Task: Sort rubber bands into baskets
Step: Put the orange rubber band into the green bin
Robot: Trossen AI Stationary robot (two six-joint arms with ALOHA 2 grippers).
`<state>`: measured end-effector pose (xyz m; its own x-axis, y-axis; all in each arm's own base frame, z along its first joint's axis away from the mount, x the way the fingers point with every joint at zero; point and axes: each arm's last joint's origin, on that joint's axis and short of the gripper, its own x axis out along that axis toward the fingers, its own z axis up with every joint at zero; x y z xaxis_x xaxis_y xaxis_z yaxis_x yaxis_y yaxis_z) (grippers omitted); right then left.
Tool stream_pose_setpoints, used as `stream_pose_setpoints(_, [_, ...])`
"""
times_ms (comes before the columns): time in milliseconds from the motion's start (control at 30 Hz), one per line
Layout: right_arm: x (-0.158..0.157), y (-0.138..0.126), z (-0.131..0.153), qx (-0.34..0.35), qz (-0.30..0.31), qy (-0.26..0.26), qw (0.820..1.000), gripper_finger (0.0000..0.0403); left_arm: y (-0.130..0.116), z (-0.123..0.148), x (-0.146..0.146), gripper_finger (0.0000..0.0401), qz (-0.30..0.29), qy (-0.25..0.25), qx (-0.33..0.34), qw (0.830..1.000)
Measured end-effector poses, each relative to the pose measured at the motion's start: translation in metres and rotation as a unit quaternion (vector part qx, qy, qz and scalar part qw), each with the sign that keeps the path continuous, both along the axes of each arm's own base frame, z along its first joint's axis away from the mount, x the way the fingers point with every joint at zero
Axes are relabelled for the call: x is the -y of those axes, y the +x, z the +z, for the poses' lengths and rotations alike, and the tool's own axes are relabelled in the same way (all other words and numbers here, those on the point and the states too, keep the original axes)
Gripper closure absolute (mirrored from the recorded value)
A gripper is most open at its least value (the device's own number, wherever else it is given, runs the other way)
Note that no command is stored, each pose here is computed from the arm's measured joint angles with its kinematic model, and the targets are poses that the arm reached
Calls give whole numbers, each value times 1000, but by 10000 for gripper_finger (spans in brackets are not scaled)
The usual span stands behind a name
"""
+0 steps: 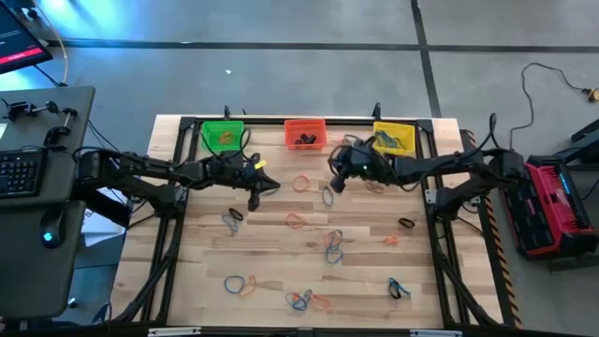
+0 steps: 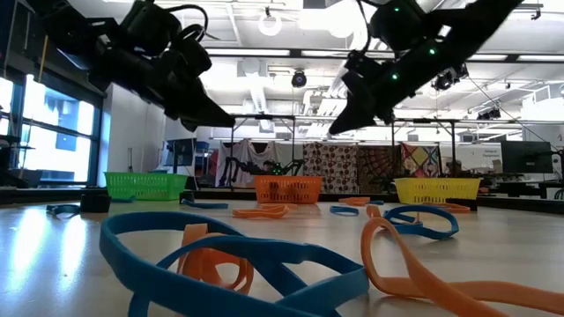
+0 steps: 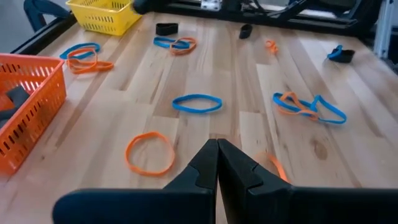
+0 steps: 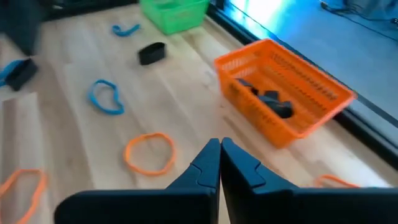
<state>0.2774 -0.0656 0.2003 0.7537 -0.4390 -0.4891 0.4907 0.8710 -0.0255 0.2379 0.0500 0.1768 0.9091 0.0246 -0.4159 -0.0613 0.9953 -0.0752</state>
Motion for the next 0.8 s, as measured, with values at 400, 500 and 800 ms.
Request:
stream_pose_setpoints(400, [-27, 1, -6, -1, 5, -14, 1000, 403, 16, -5, 2, 371, 46, 4, -15, 999])
stream_pose_setpoints(500, [-31, 1, -6, 1, 6, -13, 1000, 403, 26, -11, 3, 354, 40, 1, -30, 999])
stream_pose_setpoints(800, [-41, 2, -6, 3, 7, -16, 1000, 403, 57, -26, -3, 301, 84, -1, -61, 995])
